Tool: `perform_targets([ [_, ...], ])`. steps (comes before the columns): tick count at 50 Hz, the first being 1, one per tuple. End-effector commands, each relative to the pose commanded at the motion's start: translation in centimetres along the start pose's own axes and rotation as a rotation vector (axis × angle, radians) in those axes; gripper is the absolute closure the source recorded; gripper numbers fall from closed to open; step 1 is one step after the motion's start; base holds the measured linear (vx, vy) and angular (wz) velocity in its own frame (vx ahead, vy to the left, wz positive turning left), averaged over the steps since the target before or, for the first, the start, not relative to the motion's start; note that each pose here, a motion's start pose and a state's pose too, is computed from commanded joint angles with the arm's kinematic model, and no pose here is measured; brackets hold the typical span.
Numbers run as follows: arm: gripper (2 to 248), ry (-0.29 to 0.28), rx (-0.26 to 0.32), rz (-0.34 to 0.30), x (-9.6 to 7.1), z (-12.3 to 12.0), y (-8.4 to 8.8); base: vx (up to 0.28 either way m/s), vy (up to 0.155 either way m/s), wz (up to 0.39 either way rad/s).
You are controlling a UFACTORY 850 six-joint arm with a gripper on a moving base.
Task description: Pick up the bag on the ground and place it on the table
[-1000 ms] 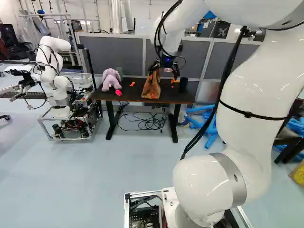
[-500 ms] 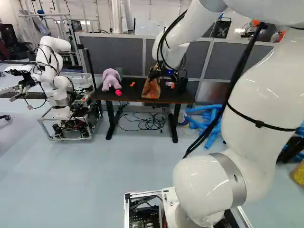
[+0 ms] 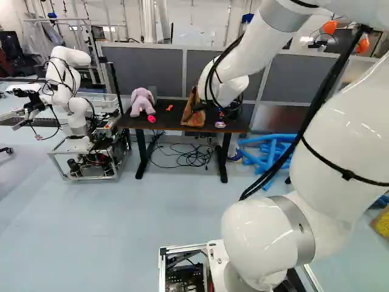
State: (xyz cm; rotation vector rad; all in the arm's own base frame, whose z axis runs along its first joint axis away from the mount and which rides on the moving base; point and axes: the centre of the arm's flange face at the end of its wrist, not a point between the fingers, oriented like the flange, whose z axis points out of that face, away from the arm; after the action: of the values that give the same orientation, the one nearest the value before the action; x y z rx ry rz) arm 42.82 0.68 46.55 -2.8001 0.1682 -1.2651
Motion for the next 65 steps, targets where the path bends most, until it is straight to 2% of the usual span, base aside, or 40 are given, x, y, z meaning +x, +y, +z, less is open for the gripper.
perform_targets([
  [18,3,0.114,0.011,-0.037,-5.0,-1.0,0.9,0.0,0.0,0.0],
  [33,3,0.192,0.015,-0.063,-8.6,-2.0,1.4,0.0,0.0,0.0],
  [65,3,0.318,0.015,-0.104,-14.4,-3.9,2.4,0.0,0.0,0.0],
])
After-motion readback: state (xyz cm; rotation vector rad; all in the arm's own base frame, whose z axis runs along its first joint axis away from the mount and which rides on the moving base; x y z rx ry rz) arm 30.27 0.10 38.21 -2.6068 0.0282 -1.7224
